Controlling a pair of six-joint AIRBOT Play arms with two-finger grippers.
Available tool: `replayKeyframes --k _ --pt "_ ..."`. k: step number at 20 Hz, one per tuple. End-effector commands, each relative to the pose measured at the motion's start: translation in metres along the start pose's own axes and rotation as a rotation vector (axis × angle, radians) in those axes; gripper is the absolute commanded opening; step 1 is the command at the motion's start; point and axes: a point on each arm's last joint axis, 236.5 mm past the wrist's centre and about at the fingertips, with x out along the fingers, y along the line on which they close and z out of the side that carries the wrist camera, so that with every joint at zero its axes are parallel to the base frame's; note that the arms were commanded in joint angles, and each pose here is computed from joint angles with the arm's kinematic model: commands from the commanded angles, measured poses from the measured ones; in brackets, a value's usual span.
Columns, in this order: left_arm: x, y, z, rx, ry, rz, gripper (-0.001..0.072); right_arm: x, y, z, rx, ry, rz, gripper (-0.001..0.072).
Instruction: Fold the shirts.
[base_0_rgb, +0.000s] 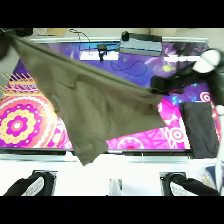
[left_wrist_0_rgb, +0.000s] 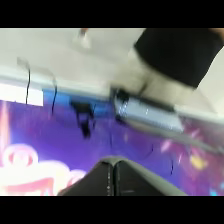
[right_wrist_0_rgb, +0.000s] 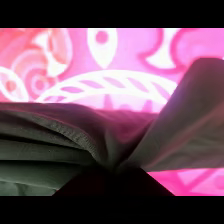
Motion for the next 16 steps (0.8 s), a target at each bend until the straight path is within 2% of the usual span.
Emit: replayKeyframes --k 1,5,6,7,8,9,10,12,13,14,15,16 --pt "0.048 0.043 -0.103 -0.189 0.313 0.035 0.0038 0.073 0.004 -0.016 0.127 0.163 0.088 0.0031" --pt "0.061 0.057 -0.190 -0.276 0.599 0.028 0.0039 0.091 0.000 -0.001 0.196 0.123 0.084 0.0033" --pt "0.062 0.056 -0.208 -0.313 0.661 0.029 0.0066 0.092 0.001 0.007 0.203 0.091 0.092 0.0085" --pt "0.063 0.055 -0.222 -0.338 0.711 0.028 0.0153 0.092 0.003 0.013 0.211 0.065 0.101 0.0206" --pt "0.062 0.052 -0.233 -0.361 0.757 0.026 0.0380 0.091 0.006 0.016 0.216 0.053 0.116 0.0370" --pt "0.059 0.051 -0.240 -0.374 0.790 0.024 0.0640 0.089 0.004 0.017 0.212 0.051 0.111 0.0492" --pt "0.055 0.054 -0.241 -0.380 0.807 0.028 0.0675 0.084 -0.006 0.014 0.172 0.058 0.082 0.0494" --pt "0.036 0.071 -0.245 -0.397 0.866 0.058 0.0664 0.072 -0.050 0.000 0.136 0.115 -0.037 0.0486" --pt "0.021 0.082 -0.251 -0.397 0.916 0.086 0.0546 0.064 -0.075 -0.013 0.139 0.173 -0.077 0.0484" --pt "0.005 0.097 -0.260 -0.383 0.976 0.133 0.0359 0.055 -0.095 -0.025 0.149 0.224 -0.094 0.0480" --pt "-0.009 0.110 -0.272 -0.367 1.036 0.181 0.0328 0.048 -0.112 -0.037 0.178 0.275 -0.095 0.0478" --pt "-0.021 0.119 -0.285 -0.360 1.086 0.216 0.0332 0.041 -0.129 -0.051 0.221 0.325 -0.097 0.0472"
